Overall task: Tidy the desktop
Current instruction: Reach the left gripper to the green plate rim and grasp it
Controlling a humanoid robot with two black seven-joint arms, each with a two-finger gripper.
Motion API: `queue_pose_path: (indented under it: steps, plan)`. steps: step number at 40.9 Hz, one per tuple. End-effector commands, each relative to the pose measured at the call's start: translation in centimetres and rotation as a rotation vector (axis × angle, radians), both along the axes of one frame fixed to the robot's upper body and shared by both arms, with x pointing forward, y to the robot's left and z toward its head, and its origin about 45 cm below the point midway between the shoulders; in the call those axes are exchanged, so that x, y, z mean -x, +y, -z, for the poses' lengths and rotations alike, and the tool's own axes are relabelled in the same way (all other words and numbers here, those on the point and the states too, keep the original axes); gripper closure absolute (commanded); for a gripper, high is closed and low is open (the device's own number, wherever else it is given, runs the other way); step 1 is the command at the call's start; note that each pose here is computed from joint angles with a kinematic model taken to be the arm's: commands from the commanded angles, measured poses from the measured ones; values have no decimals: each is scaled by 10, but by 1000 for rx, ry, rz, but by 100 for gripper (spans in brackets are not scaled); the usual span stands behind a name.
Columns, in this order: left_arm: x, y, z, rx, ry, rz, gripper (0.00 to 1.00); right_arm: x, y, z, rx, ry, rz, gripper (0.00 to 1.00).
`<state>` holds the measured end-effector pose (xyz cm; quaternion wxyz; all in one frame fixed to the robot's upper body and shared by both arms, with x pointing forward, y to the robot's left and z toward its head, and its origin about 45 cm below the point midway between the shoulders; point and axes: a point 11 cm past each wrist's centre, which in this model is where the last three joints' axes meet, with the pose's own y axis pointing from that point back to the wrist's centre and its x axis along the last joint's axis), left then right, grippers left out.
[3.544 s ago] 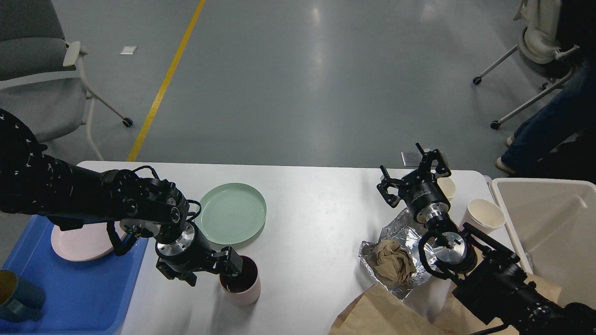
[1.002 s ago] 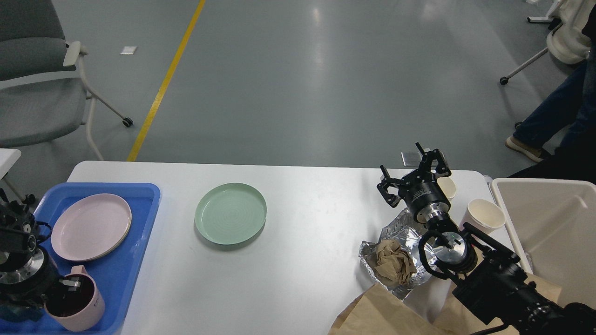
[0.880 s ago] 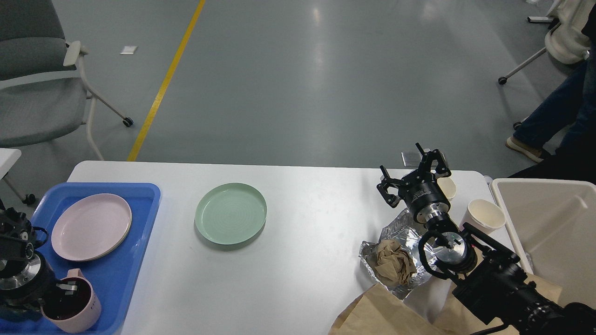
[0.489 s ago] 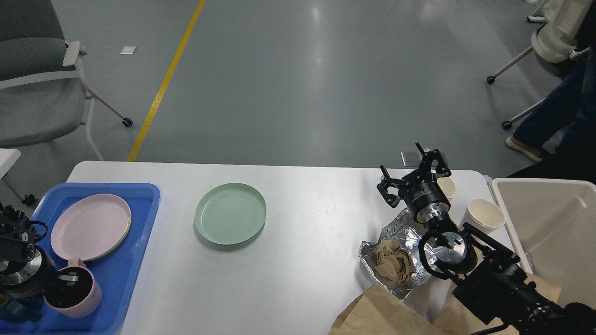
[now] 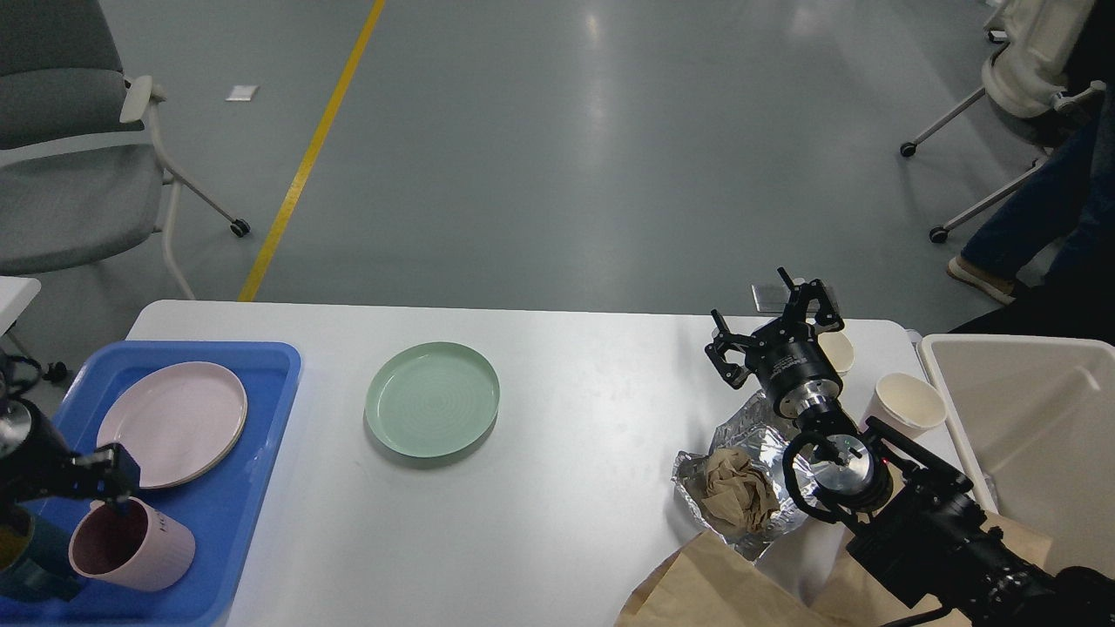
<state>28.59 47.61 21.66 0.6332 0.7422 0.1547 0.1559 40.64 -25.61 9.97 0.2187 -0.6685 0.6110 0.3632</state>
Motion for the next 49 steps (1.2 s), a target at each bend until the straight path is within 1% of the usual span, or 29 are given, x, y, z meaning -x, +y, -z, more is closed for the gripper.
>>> queue_pose_path:
  steps: [1,4,5,9,12,15,16,18,23,25,28,30,33,34,38,43,49]
  plan:
    - [-24,-16,-76,143,-19,-7,4,0,0,0,-1,1,1,0]
    - [-37,-30,-108,198,-58,15,4,0,0,0,0,0,0,0]
    - [-45,-39,-116,233,-93,13,4,0,0,0,1,0,-1,0]
    - [-53,-50,-110,297,-148,-50,4,0,0,0,1,0,-1,0]
    - [-57,-55,-85,306,-174,-107,5,0,0,0,0,0,0,0]
    - [-64,-61,-60,287,-229,-157,5,0,0,0,0,0,0,0]
    - [-72,-70,-43,264,-278,-177,5,0,0,0,0,0,0,0]
    - [-75,-80,-18,225,-317,-202,5,0,0,0,1,0,-1,0]
    - [-73,-113,38,193,-363,-272,5,0,0,0,0,1,0,0]
    - [-72,-134,60,213,-404,-317,5,0,0,0,0,0,0,0]
    - [-73,-151,72,233,-438,-347,5,0,0,0,1,0,-1,0]
    - [-76,-163,76,238,-467,-357,7,0,0,0,0,0,0,0]
    - [-71,-180,91,237,-471,-352,13,0,0,0,0,0,0,0]
    - [-69,-183,95,236,-468,-351,14,0,0,0,0,0,0,0]
    - [-65,-190,108,229,-467,-353,16,0,0,0,1,1,1,0]
    - [-65,-193,116,224,-471,-363,20,0,0,0,0,0,0,0]
    - [-66,-195,125,204,-511,-384,30,0,0,0,0,0,0,0]
